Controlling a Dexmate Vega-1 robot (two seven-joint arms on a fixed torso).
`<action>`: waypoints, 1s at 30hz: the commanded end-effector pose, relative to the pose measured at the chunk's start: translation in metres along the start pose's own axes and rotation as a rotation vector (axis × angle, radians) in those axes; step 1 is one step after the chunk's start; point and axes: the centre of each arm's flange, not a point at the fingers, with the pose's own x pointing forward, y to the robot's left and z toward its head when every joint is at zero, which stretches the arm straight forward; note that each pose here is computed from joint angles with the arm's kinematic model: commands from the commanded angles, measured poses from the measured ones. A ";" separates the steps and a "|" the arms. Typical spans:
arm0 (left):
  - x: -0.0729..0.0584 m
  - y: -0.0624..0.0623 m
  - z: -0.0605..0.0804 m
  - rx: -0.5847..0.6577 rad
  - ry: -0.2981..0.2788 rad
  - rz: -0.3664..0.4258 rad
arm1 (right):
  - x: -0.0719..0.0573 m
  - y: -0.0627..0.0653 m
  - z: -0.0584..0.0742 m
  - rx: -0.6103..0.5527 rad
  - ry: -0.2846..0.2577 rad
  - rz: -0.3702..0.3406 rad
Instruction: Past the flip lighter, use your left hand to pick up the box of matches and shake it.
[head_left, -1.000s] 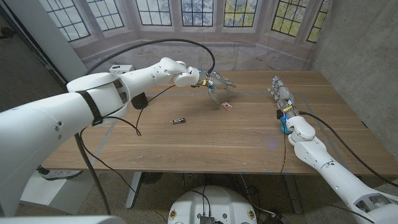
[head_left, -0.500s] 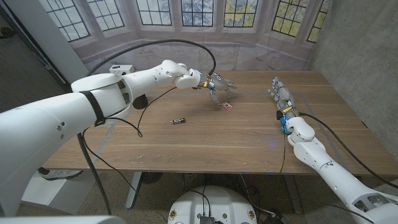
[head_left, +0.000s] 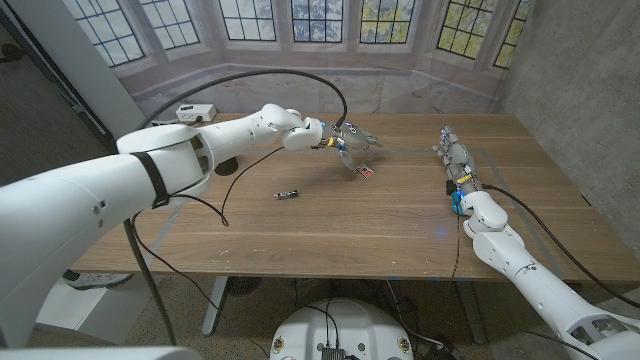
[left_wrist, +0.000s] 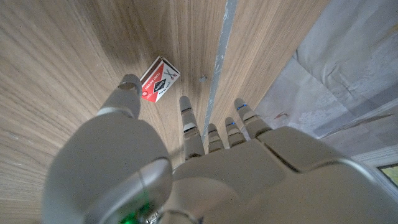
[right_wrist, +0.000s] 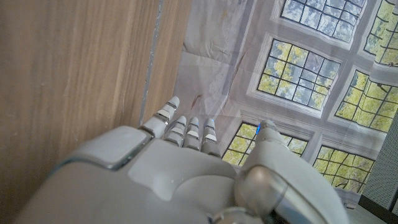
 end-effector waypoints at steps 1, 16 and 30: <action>-0.001 -0.008 0.006 0.005 0.000 0.012 | -0.004 -0.001 -0.004 0.010 -0.001 -0.006; 0.001 -0.014 0.004 0.020 0.006 0.028 | -0.005 -0.003 -0.004 0.010 -0.001 -0.009; 0.014 -0.013 0.003 0.016 0.004 0.027 | -0.003 -0.005 -0.005 0.017 0.001 -0.013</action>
